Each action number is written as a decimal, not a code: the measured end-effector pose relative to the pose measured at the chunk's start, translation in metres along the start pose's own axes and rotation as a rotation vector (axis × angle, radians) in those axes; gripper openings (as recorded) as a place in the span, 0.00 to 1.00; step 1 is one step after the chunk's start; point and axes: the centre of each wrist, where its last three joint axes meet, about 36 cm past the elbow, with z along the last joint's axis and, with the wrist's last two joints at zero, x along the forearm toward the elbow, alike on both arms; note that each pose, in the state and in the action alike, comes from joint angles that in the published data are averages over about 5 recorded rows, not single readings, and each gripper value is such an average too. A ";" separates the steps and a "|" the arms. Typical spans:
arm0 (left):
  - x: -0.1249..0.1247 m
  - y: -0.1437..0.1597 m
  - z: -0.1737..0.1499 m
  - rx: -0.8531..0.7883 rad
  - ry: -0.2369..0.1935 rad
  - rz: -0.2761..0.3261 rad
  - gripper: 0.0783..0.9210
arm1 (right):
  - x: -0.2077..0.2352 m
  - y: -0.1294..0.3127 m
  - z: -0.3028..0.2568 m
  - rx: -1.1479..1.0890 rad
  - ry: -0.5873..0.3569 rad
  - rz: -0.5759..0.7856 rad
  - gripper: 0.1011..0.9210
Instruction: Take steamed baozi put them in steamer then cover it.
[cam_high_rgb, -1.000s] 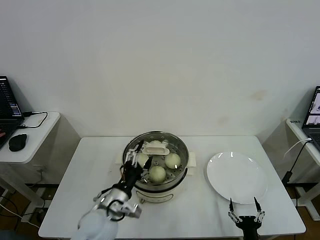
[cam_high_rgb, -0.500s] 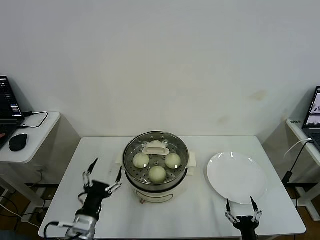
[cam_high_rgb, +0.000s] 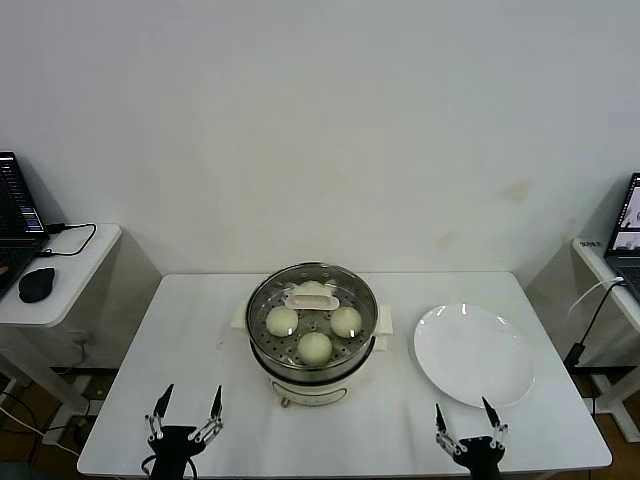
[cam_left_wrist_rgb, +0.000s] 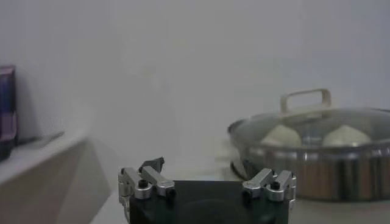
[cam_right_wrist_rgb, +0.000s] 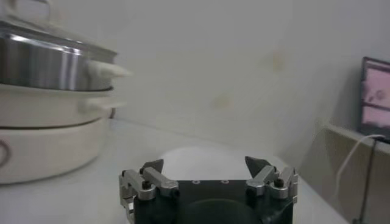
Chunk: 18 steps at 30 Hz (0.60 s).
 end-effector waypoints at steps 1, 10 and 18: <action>0.002 0.000 0.002 0.006 0.005 0.001 0.88 | 0.000 0.001 -0.001 -0.004 0.002 -0.006 0.88; 0.015 -0.003 0.020 0.042 0.047 0.005 0.88 | 0.004 0.012 -0.013 -0.046 0.025 -0.065 0.88; 0.023 -0.004 0.029 0.048 0.063 0.019 0.88 | 0.004 0.021 -0.021 -0.069 0.052 -0.108 0.88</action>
